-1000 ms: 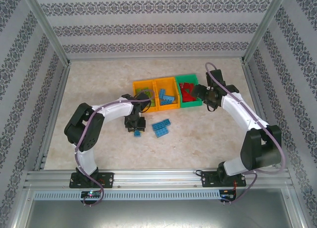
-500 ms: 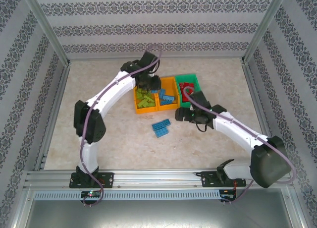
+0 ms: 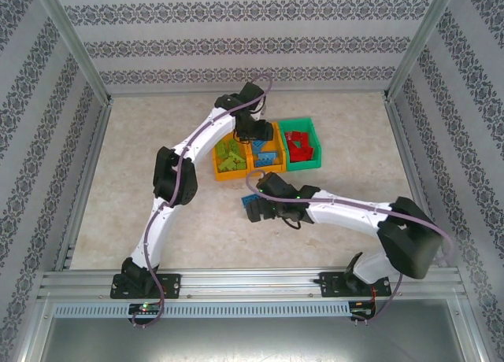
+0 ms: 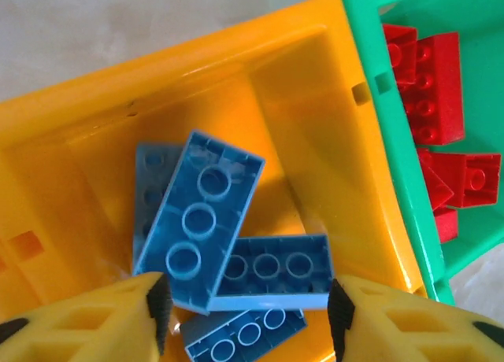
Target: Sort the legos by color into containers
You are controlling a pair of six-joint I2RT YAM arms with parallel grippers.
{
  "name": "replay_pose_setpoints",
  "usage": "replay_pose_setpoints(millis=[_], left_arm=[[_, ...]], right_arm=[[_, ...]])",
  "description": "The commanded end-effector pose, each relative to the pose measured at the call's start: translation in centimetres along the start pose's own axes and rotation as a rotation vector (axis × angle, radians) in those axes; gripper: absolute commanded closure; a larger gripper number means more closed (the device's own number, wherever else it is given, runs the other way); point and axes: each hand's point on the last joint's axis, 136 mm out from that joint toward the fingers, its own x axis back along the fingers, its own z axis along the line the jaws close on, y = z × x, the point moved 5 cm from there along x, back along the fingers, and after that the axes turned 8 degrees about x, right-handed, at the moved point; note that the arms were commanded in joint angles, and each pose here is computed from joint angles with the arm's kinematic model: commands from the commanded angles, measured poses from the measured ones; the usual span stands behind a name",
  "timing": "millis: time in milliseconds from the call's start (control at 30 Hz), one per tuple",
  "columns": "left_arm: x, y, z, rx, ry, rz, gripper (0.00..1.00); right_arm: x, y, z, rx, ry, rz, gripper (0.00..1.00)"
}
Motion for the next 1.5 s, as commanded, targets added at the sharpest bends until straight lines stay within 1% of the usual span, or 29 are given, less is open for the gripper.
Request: replay_pose_setpoints(millis=[0,100,167,267,300,433,533,667,767,833,933,1100,1200,1267,1333,1467], left_arm=[[2.3,-0.1,0.2,0.014,0.0,-0.001,0.31],[4.0,-0.2,0.2,0.02,0.015,-0.028,0.22],[5.3,-0.4,0.3,0.026,0.014,-0.047,0.13],[6.9,-0.9,0.5,0.03,0.007,-0.071,0.02],[7.3,-1.3,0.8,0.036,0.012,-0.071,0.0],[8.5,-2.0,2.3,0.087,0.025,-0.089,0.0],[9.2,-2.7,3.4,0.115,0.028,-0.099,0.0],[10.2,-3.4,4.7,0.131,0.053,-0.107,0.0],[10.7,-3.9,5.7,0.148,0.066,-0.107,0.0],[10.9,-4.1,6.3,0.16,0.073,-0.11,0.0],[10.9,-4.5,7.0,0.171,0.079,-0.106,0.0],[10.9,-5.3,7.6,0.166,0.104,-0.099,0.0],[11.0,-5.8,7.8,0.156,0.111,-0.091,0.0],[11.0,-6.4,8.1,0.154,0.118,-0.082,0.0],[11.0,-7.1,8.4,0.15,0.122,-0.072,0.0],[10.8,-8.9,9.3,0.158,0.141,-0.039,0.0]], right_arm=[[-0.4,1.5,1.4,0.02,-0.002,-0.036,0.02],[-1.1,1.4,1.5,0.03,-0.031,-0.014,0.02],[-1.5,1.3,1.4,0.036,-0.049,-0.003,0.02],[-2.1,1.2,1.8,0.059,-0.034,0.016,0.02],[-2.4,1.2,2.0,0.068,-0.024,0.032,0.02],[-4.0,0.3,1.9,0.094,-0.061,0.106,0.04],[-4.9,0.2,1.8,0.109,-0.083,0.133,0.09],[-5.6,-0.1,1.9,0.129,-0.087,0.161,0.21],[-5.4,-0.6,1.6,0.136,-0.097,0.172,0.31],[-4.8,-0.9,1.3,0.139,-0.102,0.163,0.38],[-3.1,-0.5,1.2,0.146,-0.09,0.118,0.44],[1.1,2.6,0.9,0.127,-0.042,-0.032,0.46],[3.0,5.3,-0.5,0.035,0.005,-0.136,0.46],[3.8,7.4,-2.2,-0.058,0.032,-0.188,0.46],[4.3,9.9,-4.2,-0.148,0.039,-0.218,0.47],[3.9,13.7,-6.8,-0.253,0.025,-0.196,0.49]])
